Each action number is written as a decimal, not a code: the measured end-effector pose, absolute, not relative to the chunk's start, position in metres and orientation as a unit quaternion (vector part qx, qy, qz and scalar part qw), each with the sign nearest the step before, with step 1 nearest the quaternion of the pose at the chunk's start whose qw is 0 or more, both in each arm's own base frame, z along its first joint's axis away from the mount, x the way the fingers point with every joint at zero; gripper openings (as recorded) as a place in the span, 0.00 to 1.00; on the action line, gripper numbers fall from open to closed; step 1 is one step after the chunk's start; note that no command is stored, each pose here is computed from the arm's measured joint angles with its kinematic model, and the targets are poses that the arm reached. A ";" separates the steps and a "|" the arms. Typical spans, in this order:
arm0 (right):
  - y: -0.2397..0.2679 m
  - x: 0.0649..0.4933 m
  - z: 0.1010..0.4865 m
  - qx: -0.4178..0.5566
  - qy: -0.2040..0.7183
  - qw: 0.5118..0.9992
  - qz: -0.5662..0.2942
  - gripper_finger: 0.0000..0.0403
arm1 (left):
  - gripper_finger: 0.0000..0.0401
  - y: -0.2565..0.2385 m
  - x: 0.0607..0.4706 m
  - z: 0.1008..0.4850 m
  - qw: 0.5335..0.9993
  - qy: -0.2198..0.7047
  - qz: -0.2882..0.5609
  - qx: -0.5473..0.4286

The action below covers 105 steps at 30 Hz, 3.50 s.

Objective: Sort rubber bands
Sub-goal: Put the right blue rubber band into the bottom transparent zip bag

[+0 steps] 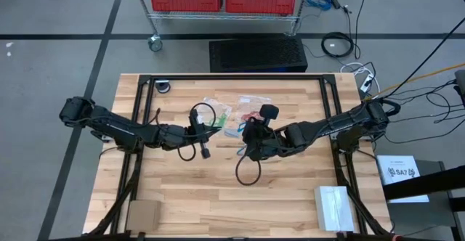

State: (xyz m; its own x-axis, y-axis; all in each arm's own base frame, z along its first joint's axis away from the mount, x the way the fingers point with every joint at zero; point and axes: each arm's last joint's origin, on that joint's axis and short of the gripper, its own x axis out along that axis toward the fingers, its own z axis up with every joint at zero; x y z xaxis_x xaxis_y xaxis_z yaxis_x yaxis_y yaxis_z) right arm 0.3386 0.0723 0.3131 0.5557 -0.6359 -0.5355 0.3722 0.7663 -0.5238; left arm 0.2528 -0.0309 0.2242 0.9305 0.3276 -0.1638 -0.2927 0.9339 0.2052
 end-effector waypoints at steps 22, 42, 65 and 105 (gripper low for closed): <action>0.081 0.351 0.291 -0.141 0.411 0.872 -0.226 0.00 | 0.00 -0.030 0.252 0.224 0.977 0.096 0.174 0.075; 0.061 0.362 0.296 -0.170 0.391 0.871 -0.244 0.00 | 0.00 -0.031 0.253 0.223 0.980 0.099 0.157 0.070; 0.080 0.375 0.274 -0.192 0.407 0.875 -0.180 0.00 | 0.00 -0.031 0.253 0.223 0.981 0.097 0.159 0.059; 0.042 0.375 0.291 -0.135 0.441 0.881 -0.101 0.30 | 0.00 -0.034 0.254 0.222 0.990 0.104 0.082 0.042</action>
